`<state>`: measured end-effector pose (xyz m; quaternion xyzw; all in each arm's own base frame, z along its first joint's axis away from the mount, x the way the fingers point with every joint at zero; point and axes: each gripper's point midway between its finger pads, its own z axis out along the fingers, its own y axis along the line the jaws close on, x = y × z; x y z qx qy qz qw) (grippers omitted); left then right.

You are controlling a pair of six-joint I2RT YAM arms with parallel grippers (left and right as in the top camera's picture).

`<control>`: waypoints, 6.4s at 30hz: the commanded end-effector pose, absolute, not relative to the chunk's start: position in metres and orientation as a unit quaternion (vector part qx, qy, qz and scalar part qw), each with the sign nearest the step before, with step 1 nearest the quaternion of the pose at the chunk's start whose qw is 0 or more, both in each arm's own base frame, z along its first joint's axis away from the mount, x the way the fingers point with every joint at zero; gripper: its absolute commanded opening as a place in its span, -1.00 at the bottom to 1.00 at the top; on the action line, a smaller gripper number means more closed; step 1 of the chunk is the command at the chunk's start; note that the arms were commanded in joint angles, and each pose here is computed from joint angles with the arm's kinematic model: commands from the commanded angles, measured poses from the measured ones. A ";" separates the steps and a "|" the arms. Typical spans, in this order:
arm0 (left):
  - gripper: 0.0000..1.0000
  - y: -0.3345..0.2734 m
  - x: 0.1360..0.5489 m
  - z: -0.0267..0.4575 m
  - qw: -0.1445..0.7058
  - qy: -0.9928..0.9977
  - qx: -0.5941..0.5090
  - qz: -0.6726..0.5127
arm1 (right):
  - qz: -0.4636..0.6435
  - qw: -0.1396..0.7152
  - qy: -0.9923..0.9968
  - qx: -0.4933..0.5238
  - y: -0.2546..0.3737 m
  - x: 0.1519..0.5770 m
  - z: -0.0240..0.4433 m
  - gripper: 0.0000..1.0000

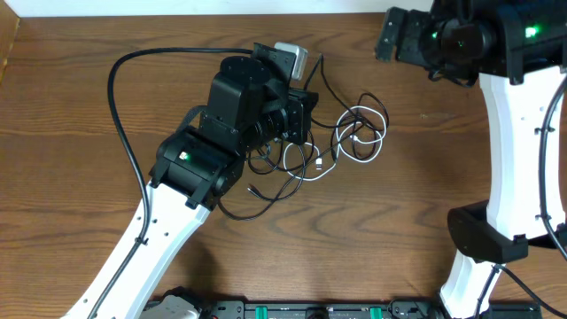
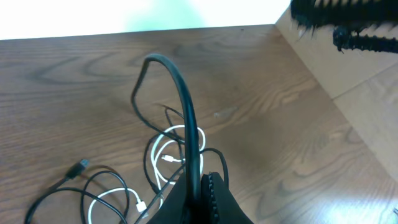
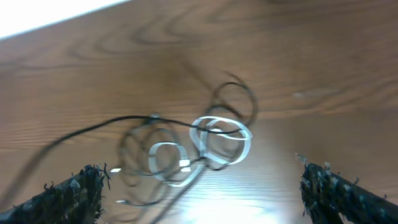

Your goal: Untangle cables

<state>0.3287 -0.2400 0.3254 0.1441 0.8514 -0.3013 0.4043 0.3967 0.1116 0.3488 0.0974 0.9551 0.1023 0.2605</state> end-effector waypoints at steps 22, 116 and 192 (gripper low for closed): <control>-0.85 -0.209 0.288 0.401 0.472 0.812 0.123 -0.321 | 0.106 0.051 0.993 -0.026 0.126 0.397 0.154 0.98; -0.85 -0.059 0.295 0.328 0.422 0.880 -0.209 -0.064 | -0.070 0.355 0.823 0.437 -0.161 0.362 0.215 -0.98; -0.85 -0.028 0.284 0.314 0.330 0.895 -0.231 -0.191 | 0.226 0.096 0.969 -0.015 0.128 0.309 0.134 0.98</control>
